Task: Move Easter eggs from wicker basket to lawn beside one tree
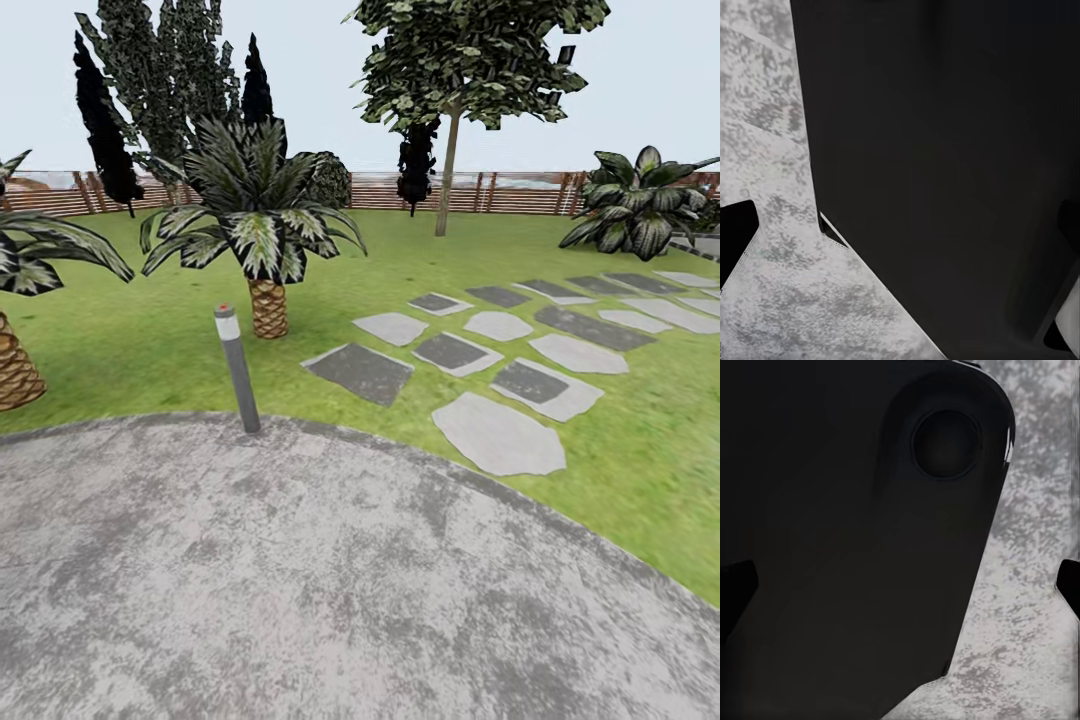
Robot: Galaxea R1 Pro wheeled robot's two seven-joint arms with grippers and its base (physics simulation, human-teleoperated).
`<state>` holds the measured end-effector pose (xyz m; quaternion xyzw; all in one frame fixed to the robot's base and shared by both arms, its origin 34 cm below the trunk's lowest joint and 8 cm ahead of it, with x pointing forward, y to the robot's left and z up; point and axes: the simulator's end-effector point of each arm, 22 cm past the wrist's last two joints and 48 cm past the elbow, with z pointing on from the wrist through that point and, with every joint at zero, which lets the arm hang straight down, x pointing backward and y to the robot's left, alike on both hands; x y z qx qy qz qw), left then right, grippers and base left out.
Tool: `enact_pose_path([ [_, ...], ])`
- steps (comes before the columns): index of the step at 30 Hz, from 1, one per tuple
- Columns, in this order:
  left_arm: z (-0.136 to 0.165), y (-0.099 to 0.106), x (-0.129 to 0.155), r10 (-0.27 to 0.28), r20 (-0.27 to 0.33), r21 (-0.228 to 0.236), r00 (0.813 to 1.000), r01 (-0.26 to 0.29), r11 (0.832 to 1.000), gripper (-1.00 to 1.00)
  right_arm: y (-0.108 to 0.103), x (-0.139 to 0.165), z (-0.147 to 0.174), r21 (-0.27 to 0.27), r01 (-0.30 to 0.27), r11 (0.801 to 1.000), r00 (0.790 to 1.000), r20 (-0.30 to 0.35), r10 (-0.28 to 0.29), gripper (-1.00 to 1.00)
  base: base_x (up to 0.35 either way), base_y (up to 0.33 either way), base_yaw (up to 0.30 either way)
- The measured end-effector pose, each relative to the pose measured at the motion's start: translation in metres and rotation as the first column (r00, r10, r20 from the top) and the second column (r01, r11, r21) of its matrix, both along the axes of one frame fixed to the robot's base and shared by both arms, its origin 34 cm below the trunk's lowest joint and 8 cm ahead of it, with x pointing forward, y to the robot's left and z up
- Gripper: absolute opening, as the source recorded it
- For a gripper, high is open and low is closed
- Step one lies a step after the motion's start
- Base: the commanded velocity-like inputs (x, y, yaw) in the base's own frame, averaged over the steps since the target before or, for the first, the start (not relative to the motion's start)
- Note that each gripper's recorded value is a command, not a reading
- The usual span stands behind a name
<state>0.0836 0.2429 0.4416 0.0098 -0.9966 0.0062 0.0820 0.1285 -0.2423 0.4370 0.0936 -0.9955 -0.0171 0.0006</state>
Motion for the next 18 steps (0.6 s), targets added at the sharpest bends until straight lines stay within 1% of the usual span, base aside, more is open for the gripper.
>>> enact_pose_path([
  [18, 0.0, 0.0001, -0.0001, 0.0, 0.0, 0.001, 1.0, 0.0, 1.0, 1.0, -0.0004, 0.0, 0.0, -0.001, 0.0, 1.0, 1.0, 0.0, 0.0, 1.0, 0.337, 0.0, 0.0],
])
